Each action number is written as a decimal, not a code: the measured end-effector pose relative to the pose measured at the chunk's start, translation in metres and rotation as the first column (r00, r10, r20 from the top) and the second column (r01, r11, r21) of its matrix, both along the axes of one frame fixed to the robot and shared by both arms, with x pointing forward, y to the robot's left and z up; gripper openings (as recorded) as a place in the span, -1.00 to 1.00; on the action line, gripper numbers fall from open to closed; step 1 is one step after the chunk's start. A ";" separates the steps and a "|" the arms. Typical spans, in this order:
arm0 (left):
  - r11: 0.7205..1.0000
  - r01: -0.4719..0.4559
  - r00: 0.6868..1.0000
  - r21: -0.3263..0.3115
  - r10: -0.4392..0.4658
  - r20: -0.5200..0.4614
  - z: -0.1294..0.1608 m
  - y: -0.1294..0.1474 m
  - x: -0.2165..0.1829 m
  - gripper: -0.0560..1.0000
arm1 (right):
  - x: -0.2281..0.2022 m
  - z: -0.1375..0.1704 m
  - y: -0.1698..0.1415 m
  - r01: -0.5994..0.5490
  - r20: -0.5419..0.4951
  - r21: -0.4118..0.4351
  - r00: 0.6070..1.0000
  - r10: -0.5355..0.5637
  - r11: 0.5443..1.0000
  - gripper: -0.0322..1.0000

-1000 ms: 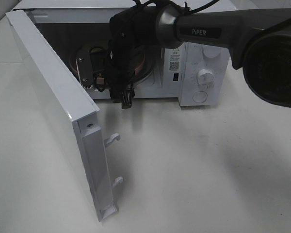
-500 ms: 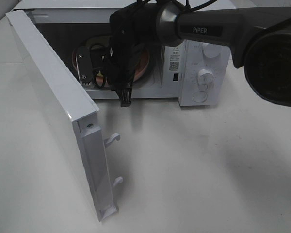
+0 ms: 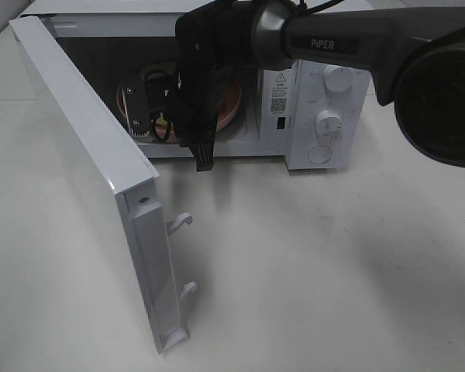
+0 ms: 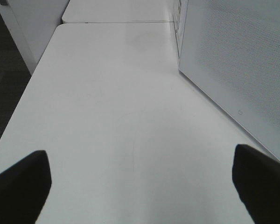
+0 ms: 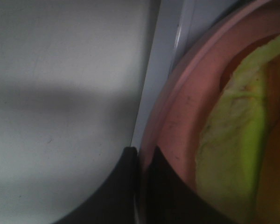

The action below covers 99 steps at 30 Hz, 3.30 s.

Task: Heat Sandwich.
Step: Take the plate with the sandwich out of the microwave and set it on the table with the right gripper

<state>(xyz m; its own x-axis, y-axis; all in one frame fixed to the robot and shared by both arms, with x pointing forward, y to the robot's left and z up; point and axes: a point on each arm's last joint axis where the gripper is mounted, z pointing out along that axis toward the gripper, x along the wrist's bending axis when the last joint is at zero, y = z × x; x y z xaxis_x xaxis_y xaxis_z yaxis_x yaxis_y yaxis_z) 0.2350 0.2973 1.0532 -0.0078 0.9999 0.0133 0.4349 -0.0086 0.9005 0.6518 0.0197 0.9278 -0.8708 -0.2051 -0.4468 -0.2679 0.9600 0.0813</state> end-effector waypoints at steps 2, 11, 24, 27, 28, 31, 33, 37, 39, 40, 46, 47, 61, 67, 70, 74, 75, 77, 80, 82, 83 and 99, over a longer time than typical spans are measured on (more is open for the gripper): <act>1.000 0.000 1.000 0.000 0.000 0.000 0.000 0.000 0.000 0.98 | 0.000 0.000 0.000 -0.003 -0.001 -0.004 1.000 0.003 1.000 -0.86; 1.000 0.000 1.000 0.000 0.000 0.000 0.000 0.000 0.000 0.98 | -0.015 0.008 -0.011 -0.116 -0.029 -0.067 0.993 0.114 0.991 -0.86; 1.000 0.000 1.000 0.000 0.000 0.000 0.000 0.000 0.000 0.98 | -0.036 0.029 -0.023 -0.236 -0.026 -0.074 0.972 0.235 0.969 -0.86; 1.000 0.000 1.000 0.000 0.000 0.000 0.000 0.000 0.000 0.98 | -0.041 0.033 -0.026 -0.245 -0.027 -0.079 0.969 0.244 0.966 -0.86; 1.000 0.000 1.000 0.000 0.000 0.000 0.000 0.000 0.000 0.98 | -0.042 0.033 -0.028 -0.251 -0.031 -0.083 0.968 0.249 0.964 -0.86; 1.000 0.000 1.000 0.000 0.000 0.000 0.000 0.000 0.000 0.98 | -0.047 0.037 -0.032 -0.265 -0.034 -0.090 0.964 0.263 0.960 -0.86; 1.000 0.000 1.000 0.000 0.000 0.000 0.000 0.000 0.000 0.98 | -0.049 0.039 -0.033 -0.268 -0.034 -0.092 0.963 0.266 0.959 -0.86; 1.000 0.000 1.000 0.000 0.000 0.000 0.000 0.000 0.000 0.98 | -0.059 0.043 -0.040 -0.301 -0.044 -0.099 0.953 0.298 0.948 -0.86; 1.000 0.000 1.000 0.000 0.000 0.000 0.000 0.000 0.000 0.98 | -0.064 0.045 -0.042 -0.321 -0.054 -0.098 0.947 0.317 0.942 -0.86; 1.000 0.000 1.000 0.000 0.000 0.000 0.000 0.000 0.000 0.98 | -0.067 0.045 -0.044 -0.334 -0.060 -0.096 0.942 0.329 0.938 -0.86; 1.000 0.000 1.000 0.000 0.000 0.000 0.000 0.000 0.000 0.98 | -0.083 0.048 -0.054 -0.380 -0.064 -0.095 0.925 0.375 0.920 -0.86; 1.000 0.000 1.000 0.000 0.000 0.000 0.000 0.000 0.000 0.98 | -0.087 0.050 -0.058 -0.392 -0.054 -0.098 0.920 0.389 0.915 -0.86; 1.000 0.000 1.000 0.000 0.000 0.000 0.000 0.000 0.000 0.98 | -0.122 0.057 -0.081 -0.436 -0.071 -0.080 0.900 0.431 0.896 -0.86; 1.000 0.000 1.000 0.000 0.000 0.000 0.000 0.000 0.000 0.98 | -0.137 0.062 -0.092 -0.438 -0.074 -0.076 0.898 0.433 0.896 -0.86; 1.000 0.000 1.000 0.000 0.000 0.000 0.000 0.000 0.000 0.98 | -0.147 0.063 -0.100 -0.436 -0.071 -0.073 0.899 0.431 0.897 -0.86; 1.000 0.000 1.000 0.000 0.000 0.000 0.000 0.000 0.000 0.98 | -0.158 0.064 -0.109 -0.429 -0.079 -0.063 0.902 0.424 0.901 -0.86; 1.000 0.000 1.000 0.000 0.000 0.000 0.000 0.000 0.000 0.98 | -0.161 0.064 -0.111 -0.428 -0.082 -0.063 0.903 0.422 0.902 -0.86; 1.000 0.000 1.000 0.000 0.000 0.000 0.000 0.000 0.000 0.98 | -0.164 0.063 -0.113 -0.426 -0.087 -0.063 0.903 0.420 0.903 -0.86; 1.000 0.000 1.000 0.000 0.000 0.000 0.000 0.000 0.000 0.98 | -0.174 0.062 -0.121 -0.423 -0.099 -0.064 0.904 0.416 0.904 -0.86; 1.000 0.000 1.000 0.000 0.000 0.000 0.000 0.000 0.000 0.98 | -0.183 0.064 -0.128 -0.405 -0.101 -0.057 0.912 0.398 0.913 -0.86; 1.000 0.000 1.000 0.000 0.000 0.000 0.000 0.000 0.000 0.98 | -0.186 0.065 -0.131 -0.400 -0.102 -0.056 0.914 0.394 0.915 -0.86; 1.000 0.000 1.000 0.000 0.000 0.000 0.000 0.000 0.000 0.98 | -0.238 0.064 -0.172 -0.321 -0.119 -0.028 0.941 0.315 0.947 -0.86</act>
